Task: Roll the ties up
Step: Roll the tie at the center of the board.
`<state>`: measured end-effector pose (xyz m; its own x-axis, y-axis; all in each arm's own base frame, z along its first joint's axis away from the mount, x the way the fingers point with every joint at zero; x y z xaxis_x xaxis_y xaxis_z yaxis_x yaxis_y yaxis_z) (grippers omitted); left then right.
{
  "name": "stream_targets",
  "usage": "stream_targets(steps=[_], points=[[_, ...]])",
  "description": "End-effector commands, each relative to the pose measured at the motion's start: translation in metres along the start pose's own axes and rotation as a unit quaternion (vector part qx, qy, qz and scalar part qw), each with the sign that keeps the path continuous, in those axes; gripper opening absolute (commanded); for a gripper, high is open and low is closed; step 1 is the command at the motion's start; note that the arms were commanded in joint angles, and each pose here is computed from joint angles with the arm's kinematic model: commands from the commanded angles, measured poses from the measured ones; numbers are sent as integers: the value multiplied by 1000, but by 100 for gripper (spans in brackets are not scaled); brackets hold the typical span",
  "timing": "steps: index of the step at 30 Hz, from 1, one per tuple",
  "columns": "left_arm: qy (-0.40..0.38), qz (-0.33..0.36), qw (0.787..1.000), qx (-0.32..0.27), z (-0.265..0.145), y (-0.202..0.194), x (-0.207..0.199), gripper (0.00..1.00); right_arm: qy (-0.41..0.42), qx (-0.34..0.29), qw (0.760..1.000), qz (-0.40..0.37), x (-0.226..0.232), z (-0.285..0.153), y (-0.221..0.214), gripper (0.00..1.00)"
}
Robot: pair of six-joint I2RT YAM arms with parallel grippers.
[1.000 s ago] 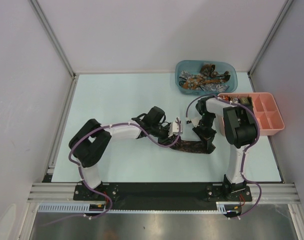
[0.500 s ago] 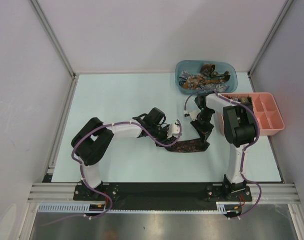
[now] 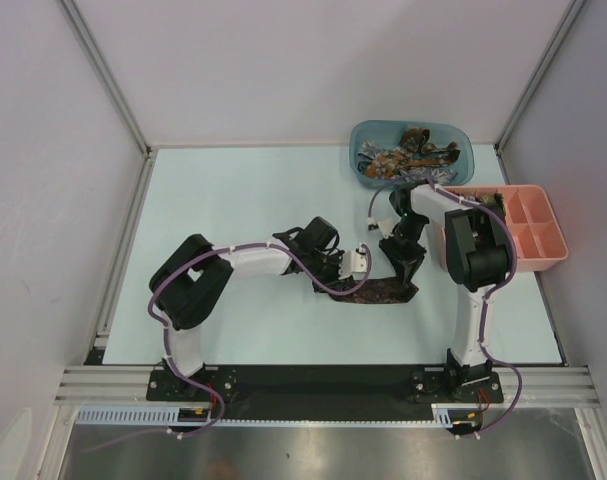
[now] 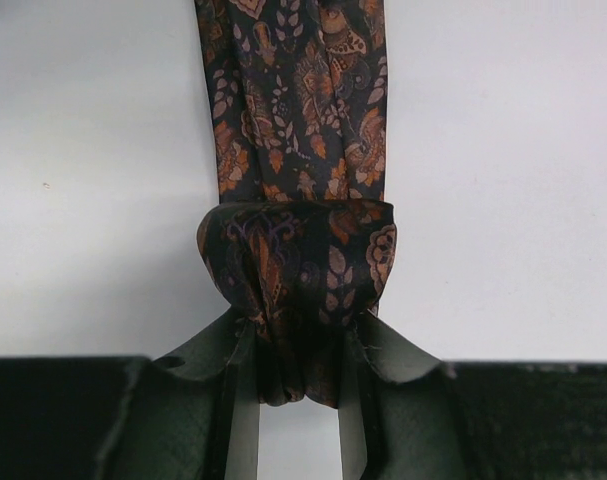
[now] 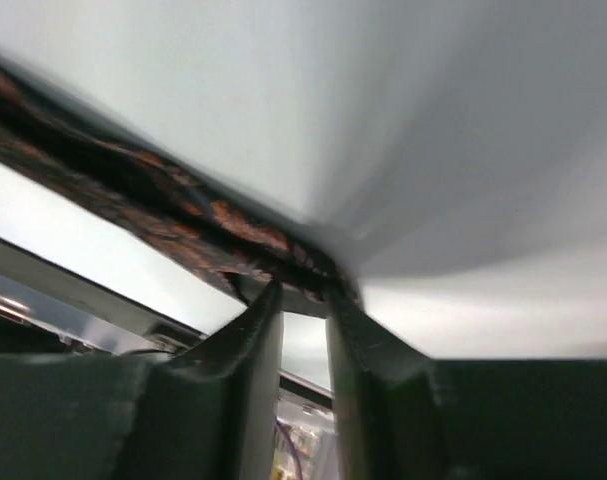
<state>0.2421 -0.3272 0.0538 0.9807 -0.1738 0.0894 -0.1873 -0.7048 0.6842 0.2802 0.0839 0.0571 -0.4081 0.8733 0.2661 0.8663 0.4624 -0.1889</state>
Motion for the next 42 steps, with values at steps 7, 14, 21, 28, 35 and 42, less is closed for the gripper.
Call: stream_targets(steps=[7,14,21,28,35,42], points=[[7,-21,997,75,12,-19,-5,7,258,-148,951,86,60,-65,9,38],[10,-26,997,71,13,-18,-7,11,380,-163,895,166,83,-53,18,38],[8,-25,997,69,15,-17,-8,13,383,-180,891,162,101,-37,29,41],[7,-25,997,69,16,-17,-8,16,384,-168,895,152,110,-25,36,42],[6,-24,997,71,16,-18,-9,18,375,-135,907,137,119,-10,27,42],[6,-25,997,74,16,-20,-10,20,371,-114,912,136,121,0,26,28]])
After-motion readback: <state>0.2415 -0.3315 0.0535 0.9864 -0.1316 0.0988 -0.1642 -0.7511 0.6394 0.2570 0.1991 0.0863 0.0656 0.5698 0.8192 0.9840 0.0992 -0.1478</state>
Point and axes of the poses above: each gripper's point midway between its finger pads, its own z axis out along the fingers, its own x axis along the line the jaws close on, y = z × x, the point moved 4 cm from there along -z, back along the fingers, and after that the axes turned 9 degrees about z, right-handed, at the moved point
